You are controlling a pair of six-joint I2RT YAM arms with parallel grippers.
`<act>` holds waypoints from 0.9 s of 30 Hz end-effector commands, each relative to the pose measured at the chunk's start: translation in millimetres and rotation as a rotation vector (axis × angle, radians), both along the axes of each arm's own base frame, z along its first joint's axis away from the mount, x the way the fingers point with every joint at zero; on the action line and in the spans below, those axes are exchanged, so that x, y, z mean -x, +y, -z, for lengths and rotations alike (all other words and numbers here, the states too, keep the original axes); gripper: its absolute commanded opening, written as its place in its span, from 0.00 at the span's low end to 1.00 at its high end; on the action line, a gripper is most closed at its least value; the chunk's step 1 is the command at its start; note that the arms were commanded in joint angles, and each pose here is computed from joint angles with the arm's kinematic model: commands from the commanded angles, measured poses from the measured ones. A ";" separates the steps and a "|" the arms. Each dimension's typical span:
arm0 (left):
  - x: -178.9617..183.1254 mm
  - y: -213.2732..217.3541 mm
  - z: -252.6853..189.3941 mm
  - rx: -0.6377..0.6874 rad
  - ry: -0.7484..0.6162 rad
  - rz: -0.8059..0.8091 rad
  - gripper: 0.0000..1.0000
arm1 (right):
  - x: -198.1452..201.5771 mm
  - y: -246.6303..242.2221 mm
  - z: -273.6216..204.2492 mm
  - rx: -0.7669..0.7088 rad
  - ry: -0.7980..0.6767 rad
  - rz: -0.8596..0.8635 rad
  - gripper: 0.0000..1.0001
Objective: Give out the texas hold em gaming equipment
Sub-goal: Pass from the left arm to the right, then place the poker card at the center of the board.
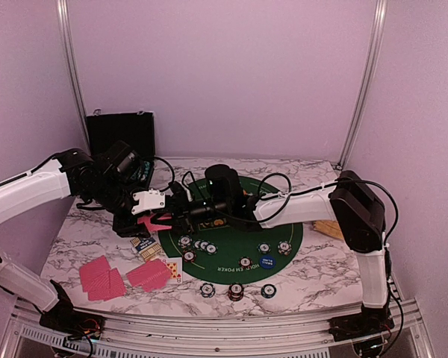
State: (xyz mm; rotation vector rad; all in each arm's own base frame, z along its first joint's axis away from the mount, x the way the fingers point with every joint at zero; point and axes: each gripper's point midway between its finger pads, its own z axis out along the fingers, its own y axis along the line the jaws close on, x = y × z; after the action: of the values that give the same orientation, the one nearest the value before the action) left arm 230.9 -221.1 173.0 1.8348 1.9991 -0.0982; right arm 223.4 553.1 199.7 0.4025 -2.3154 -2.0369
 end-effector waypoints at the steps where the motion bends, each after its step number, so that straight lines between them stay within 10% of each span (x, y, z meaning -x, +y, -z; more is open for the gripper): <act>1: 2.4 1.8 7.2 -0.016 0.014 -0.003 0.69 | -3.3 1.8 -3.8 -0.002 -0.021 0.012 0.08; 7: 2.8 7.9 8.0 -0.023 -0.002 -0.023 0.98 | -4.4 -0.7 0.3 0.012 -0.024 0.018 0.00; 27: -15.9 53.1 6.7 -0.001 0.004 -0.166 0.99 | -7.7 1.0 38.7 0.140 -0.058 0.000 0.00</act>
State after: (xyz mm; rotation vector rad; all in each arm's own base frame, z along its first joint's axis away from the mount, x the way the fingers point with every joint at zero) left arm 246.6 -178.3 167.2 1.6971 2.1130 -0.0261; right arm 224.9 548.2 167.6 0.4251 -2.4340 -1.8971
